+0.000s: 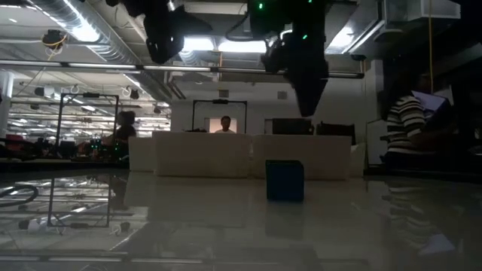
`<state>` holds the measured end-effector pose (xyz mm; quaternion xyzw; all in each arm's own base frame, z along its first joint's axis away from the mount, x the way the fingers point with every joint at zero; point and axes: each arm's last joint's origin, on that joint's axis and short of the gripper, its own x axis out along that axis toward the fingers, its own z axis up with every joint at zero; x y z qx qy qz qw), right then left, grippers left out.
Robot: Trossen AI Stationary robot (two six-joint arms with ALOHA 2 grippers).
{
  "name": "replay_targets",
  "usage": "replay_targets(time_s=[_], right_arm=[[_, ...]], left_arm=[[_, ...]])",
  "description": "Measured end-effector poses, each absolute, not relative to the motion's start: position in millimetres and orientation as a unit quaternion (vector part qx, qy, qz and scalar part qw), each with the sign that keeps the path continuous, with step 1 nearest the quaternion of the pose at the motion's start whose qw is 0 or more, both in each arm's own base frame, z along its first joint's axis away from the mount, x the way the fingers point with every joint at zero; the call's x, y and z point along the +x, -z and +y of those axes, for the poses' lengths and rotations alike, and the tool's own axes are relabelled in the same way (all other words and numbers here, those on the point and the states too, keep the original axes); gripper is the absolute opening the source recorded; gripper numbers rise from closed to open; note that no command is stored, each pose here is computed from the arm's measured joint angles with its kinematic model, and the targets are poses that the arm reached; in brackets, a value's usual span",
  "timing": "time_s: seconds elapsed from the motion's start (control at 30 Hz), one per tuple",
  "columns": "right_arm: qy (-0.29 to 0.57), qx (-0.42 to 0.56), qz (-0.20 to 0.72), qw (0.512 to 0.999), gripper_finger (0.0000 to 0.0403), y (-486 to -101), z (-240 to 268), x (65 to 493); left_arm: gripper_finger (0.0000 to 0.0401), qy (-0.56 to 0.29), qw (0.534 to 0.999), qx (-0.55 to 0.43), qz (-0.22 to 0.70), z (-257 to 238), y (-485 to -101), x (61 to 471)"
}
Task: Sort blocks
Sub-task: Put the green block into the top center bin
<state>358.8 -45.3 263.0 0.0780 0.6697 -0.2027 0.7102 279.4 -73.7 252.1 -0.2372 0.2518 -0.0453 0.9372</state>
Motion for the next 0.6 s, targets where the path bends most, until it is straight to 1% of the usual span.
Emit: replay_targets(time_s=[0.13,0.27,0.4,0.47,0.6], right_arm=[[0.102,-0.015,0.706,0.701,0.0237,-263.0,-12.1,356.0],[0.037,-0.083,0.707,0.701,0.0237,-263.0,15.6,356.0],[0.007,-0.112,0.690,0.715,0.0237,-262.4,37.4,358.3],[-0.001,-0.118,0.673,0.730,0.0237,-258.4,46.5,361.1],[-0.015,-0.127,0.659,0.742,0.0237,-249.6,60.2,362.3]], left_arm=[[0.0155,0.009,0.931,-0.284,0.228,-83.8,-242.3,290.8],[0.0155,-0.018,0.922,-0.327,0.206,-93.5,-227.9,303.4],[0.0155,-0.039,0.898,-0.378,0.222,-99.9,-210.0,310.6],[0.0155,-0.050,0.883,-0.404,0.234,-103.7,-200.7,312.5],[0.0155,-0.072,0.857,-0.441,0.257,-111.0,-181.0,316.3]])
